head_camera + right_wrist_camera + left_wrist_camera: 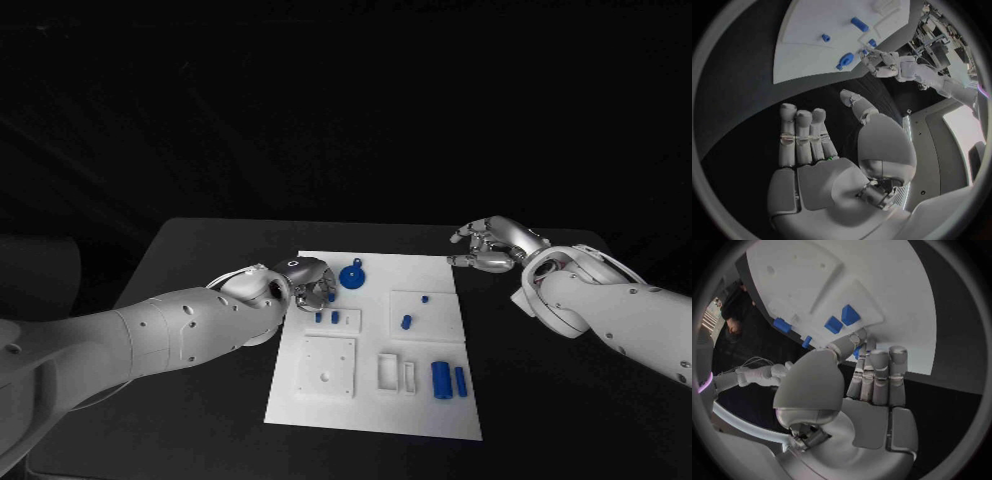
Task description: Assemble the parts on the task board
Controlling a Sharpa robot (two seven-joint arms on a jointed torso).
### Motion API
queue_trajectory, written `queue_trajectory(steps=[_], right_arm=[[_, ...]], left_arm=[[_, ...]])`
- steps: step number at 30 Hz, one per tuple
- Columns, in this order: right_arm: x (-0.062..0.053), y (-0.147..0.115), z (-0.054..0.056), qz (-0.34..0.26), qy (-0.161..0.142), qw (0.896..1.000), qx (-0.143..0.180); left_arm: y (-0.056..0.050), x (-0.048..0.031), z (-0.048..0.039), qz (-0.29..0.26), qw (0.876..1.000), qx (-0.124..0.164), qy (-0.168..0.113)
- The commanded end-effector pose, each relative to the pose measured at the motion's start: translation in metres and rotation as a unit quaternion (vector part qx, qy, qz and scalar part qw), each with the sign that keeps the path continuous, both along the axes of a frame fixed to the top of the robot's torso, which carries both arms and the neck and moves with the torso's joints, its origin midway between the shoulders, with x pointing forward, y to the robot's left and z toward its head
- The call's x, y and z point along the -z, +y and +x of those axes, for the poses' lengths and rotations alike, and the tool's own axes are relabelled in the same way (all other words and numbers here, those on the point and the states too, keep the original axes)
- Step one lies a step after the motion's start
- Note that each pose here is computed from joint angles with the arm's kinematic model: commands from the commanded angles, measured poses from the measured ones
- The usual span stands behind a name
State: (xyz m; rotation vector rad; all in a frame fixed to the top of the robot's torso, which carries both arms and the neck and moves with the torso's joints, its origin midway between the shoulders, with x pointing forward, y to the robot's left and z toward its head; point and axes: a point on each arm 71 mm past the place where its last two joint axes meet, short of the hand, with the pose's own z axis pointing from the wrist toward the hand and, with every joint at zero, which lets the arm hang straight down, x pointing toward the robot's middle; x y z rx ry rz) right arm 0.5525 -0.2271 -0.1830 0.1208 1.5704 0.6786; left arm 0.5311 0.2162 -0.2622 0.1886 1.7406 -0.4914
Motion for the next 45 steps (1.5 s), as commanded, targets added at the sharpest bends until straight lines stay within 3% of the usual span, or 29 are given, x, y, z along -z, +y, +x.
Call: queue_trajectory(steps=[1,8,12,17,20,23,26,29,34,40,45], right_arm=[[0.0,0.0,0.0,-0.004,0.001,1.0,-0.006],[0.001,0.0,0.0,-0.007,0.0,1.0,-0.007],[0.002,0.001,-0.001,-0.013,0.006,1.0,-0.016],[0.003,0.003,0.0,-0.038,0.001,0.999,-0.032],[0.007,0.004,0.0,-0.052,0.003,0.998,-0.039],[0.014,0.007,-0.001,-0.072,0.003,0.996,-0.05],[0.019,0.016,-0.003,-0.097,-0.002,0.993,-0.066],[0.024,0.024,-0.006,-0.13,-0.017,0.988,-0.08],[0.031,0.039,-0.012,-0.186,-0.037,0.977,-0.101],[0.037,0.052,-0.017,-0.222,-0.051,0.968,-0.11],[0.045,0.062,-0.021,-0.238,-0.055,0.963,-0.117]], left_arm=[[0.004,-0.0018,0.0007,-0.006,1.0,-0.006,-0.01],[0.025,-0.0068,0.0061,-0.027,0.999,-0.037,-0.013],[0.04,-0.0183,0.0143,-0.088,0.994,-0.068,-0.02],[0.06,-0.0335,0.0208,-0.177,0.977,-0.119,-0.011],[0.073,-0.045,0.0243,-0.273,0.946,-0.172,0.006],[0.084,-0.0539,0.0258,-0.38,0.897,-0.222,0.037],[0.088,-0.0603,0.0239,-0.44,0.864,-0.235,0.065],[0.085,-0.0657,0.0195,-0.463,0.855,-0.221,0.076],[0.066,-0.0694,0.01,-0.501,0.841,-0.169,0.115],[0.047,-0.0719,0.0019,-0.516,0.836,-0.124,0.14],[0.04,-0.0731,-0.0018,-0.521,0.833,-0.111,0.147]])
